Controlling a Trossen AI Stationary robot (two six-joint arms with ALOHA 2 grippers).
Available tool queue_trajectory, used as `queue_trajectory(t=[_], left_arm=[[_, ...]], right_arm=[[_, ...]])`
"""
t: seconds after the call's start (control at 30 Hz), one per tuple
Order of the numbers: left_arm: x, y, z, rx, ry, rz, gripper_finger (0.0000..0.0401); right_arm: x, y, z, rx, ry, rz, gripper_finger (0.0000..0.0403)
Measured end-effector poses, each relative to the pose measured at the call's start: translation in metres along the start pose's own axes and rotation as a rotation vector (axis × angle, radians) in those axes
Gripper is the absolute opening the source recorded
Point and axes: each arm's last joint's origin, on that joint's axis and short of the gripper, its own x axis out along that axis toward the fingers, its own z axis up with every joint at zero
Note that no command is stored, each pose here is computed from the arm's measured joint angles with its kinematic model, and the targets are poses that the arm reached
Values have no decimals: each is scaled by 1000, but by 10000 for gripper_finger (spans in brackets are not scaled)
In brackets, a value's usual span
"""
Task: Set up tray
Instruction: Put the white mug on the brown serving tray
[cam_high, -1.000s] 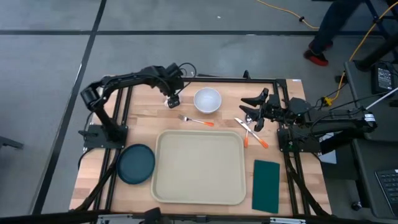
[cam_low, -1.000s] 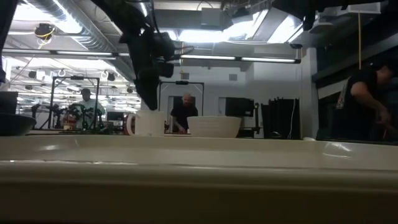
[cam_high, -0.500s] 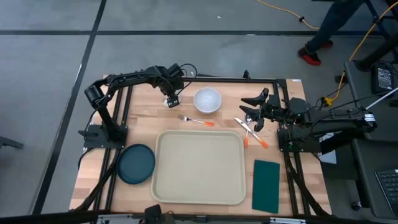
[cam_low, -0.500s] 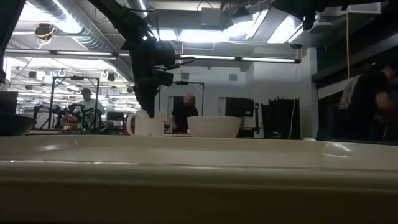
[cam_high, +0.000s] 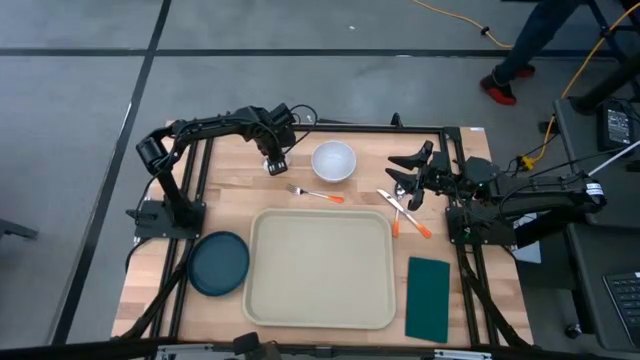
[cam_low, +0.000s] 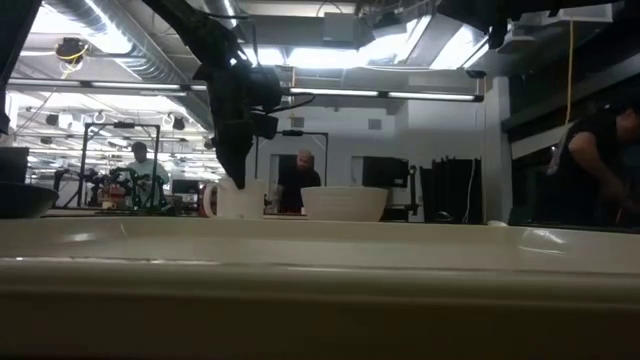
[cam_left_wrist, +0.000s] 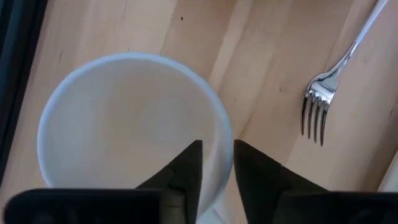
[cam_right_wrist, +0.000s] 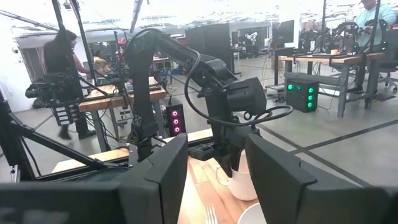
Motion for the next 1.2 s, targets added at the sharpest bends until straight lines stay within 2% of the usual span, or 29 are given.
queue_trajectory(t=[0.23,0.53,0.87,1.03,1.2], left_arm=[[9,0,0,-10,34,-8,11],[1,-3,1,-39,30,-5,5],[-45,-7,26,-20,-85,19,3],[-79,-22,43,30,-136,15,3],[-126,-45,59,73,-227,8,2]], right_arm=[[0,0,0,4,0,0,169],[0,0,0,3,3,0,169],[0,-1,-1,-3,8,-19,169],[0,-2,-1,-4,4,-79,169],[0,-2,-1,-20,3,-83,169]])
